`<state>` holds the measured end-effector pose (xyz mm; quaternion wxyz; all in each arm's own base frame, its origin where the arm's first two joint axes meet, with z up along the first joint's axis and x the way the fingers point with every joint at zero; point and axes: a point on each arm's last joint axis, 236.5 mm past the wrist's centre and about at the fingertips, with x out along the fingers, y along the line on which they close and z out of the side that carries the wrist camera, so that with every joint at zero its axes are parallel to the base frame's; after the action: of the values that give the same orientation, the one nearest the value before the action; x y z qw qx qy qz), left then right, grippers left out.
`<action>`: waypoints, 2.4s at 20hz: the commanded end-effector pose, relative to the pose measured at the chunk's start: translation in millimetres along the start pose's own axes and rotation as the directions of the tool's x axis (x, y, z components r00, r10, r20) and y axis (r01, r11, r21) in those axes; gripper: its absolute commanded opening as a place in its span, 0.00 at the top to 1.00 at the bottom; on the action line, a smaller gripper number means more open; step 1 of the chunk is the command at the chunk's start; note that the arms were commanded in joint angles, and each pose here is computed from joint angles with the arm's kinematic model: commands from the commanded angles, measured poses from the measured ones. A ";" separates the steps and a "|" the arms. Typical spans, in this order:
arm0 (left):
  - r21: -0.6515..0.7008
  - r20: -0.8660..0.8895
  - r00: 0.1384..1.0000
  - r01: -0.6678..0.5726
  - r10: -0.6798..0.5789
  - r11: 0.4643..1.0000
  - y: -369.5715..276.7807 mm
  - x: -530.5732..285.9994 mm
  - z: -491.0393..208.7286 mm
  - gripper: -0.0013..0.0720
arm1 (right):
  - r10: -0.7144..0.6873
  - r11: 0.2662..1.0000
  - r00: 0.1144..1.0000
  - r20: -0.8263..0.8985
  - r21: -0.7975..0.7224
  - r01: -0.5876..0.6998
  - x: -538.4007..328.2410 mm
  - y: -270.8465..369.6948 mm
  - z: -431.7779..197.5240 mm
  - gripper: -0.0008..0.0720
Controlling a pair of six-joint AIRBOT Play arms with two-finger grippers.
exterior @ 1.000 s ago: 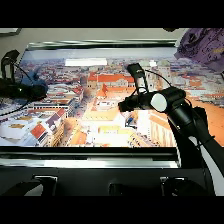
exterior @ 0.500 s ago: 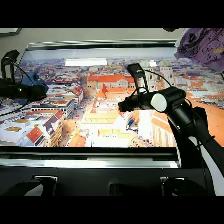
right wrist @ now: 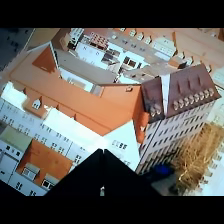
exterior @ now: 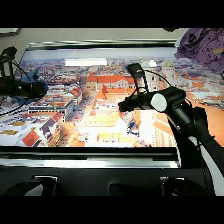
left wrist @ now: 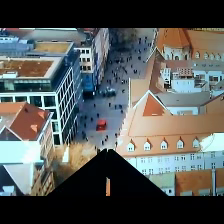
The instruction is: Fold the clothes and pants, and hang the long-sleeved shirts on hangers.
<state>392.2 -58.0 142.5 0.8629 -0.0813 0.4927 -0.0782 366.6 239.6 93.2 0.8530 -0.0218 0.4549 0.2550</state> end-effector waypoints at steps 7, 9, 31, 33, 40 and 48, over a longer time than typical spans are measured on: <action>-0.155 0.020 0.992 -0.121 0.126 0.980 35.5 2.9 7.2 0.00 | 0.001 1.000 1.000 0.000 0.000 -0.001 0.2 0.4 0.1 0.95; -0.260 0.024 0.967 -0.237 0.252 0.936 88.0 6.3 13.9 0.00 | 0.001 1.000 1.000 0.000 0.000 -0.001 0.2 0.4 0.1 0.95; -0.613 0.203 0.852 -0.274 0.483 0.741 350.5 182.8 37.5 0.00 | 0.026 0.999 1.000 -0.011 0.018 -0.026 0.1 6.5 -2.5 0.95; -0.612 0.206 0.851 -0.273 0.482 0.742 354.0 192.8 34.8 0.02 | 0.026 1.000 1.000 -0.010 0.018 -0.026 0.1 6.4 -2.3 0.95; -0.677 0.082 0.906 -0.255 0.415 0.691 339.9 200.5 18.0 0.96 | 0.026 0.999 1.000 -0.011 0.025 -0.026 0.1 6.4 -2.4 0.95; -0.486 0.112 0.974 -0.118 0.195 0.866 230.6 125.0 45.7 0.97 | 0.035 0.999 0.999 -0.020 0.032 -0.034 0.0 8.6 -4.7 0.95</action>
<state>516.4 186.2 -29.5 0.8420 -0.2673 0.4247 0.1983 362.2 244.4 93.3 0.8478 -0.0060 0.4622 0.2601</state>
